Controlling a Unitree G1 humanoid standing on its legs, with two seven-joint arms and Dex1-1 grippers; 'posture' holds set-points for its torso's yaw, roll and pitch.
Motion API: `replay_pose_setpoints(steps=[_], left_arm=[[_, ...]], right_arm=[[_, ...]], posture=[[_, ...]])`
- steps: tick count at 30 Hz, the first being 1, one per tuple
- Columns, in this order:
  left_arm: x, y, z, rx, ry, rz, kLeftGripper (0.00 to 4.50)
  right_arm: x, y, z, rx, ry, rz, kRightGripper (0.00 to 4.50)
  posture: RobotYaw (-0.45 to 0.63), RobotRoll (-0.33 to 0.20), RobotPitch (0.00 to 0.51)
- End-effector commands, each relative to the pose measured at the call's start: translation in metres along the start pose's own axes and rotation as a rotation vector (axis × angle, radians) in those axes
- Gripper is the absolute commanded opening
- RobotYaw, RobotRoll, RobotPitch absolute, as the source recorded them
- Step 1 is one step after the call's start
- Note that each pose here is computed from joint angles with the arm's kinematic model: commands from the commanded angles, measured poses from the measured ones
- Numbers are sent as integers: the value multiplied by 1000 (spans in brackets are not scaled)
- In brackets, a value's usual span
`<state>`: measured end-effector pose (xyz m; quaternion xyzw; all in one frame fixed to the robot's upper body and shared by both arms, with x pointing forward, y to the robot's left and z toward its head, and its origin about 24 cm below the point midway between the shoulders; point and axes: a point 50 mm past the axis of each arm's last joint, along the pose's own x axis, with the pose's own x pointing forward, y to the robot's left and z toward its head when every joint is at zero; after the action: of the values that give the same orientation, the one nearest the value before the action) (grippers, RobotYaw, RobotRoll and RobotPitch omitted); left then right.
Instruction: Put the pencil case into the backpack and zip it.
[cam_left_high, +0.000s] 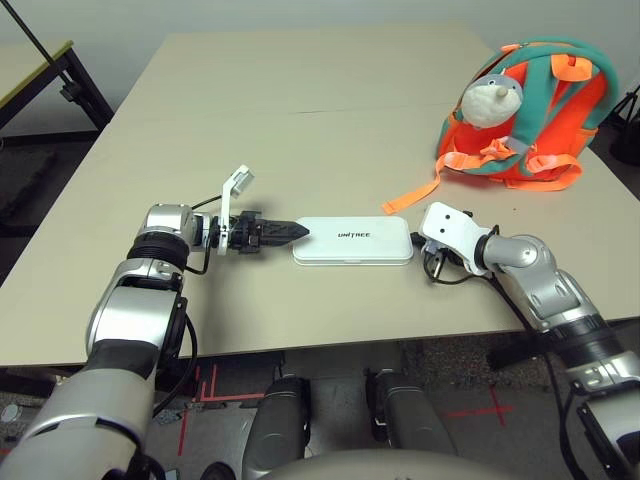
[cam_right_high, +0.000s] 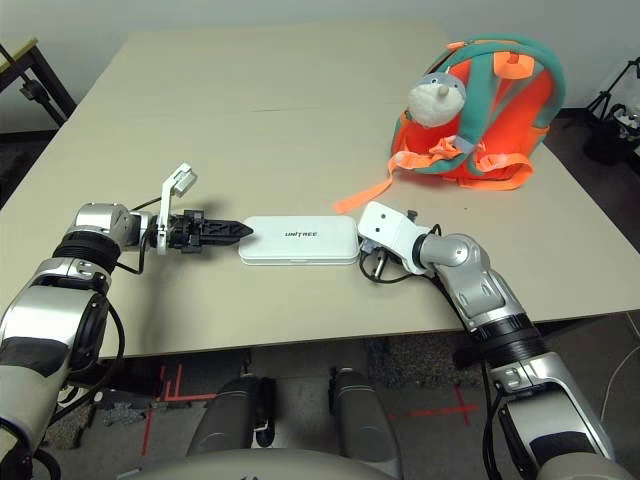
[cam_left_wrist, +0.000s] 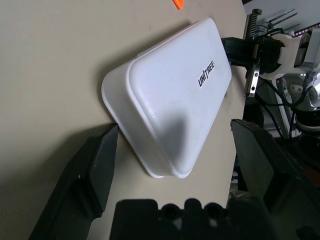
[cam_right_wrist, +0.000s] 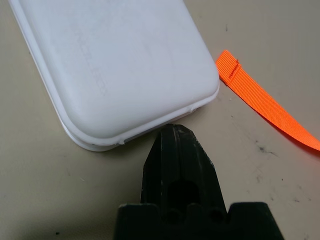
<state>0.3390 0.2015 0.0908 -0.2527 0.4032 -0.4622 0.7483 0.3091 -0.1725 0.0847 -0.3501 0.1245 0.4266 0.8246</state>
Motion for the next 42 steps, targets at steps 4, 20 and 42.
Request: replay_pose_setpoints(steps=[4, 20, 42], left_arm=[[5, 4, -6, -18, 38, 31, 4500], [4, 5, -7, -27, 34, 35, 4500], [-18, 6, -17, -66, 4, 48, 4500]], right_arm=[[20, 18, 15, -41, -40, 114, 19], [42, 26, 28, -76, -38, 203, 19], [69, 20, 41, -223, -52, 339, 19]], posture=[[61, 0, 95], [61, 0, 101], [154, 0, 96]])
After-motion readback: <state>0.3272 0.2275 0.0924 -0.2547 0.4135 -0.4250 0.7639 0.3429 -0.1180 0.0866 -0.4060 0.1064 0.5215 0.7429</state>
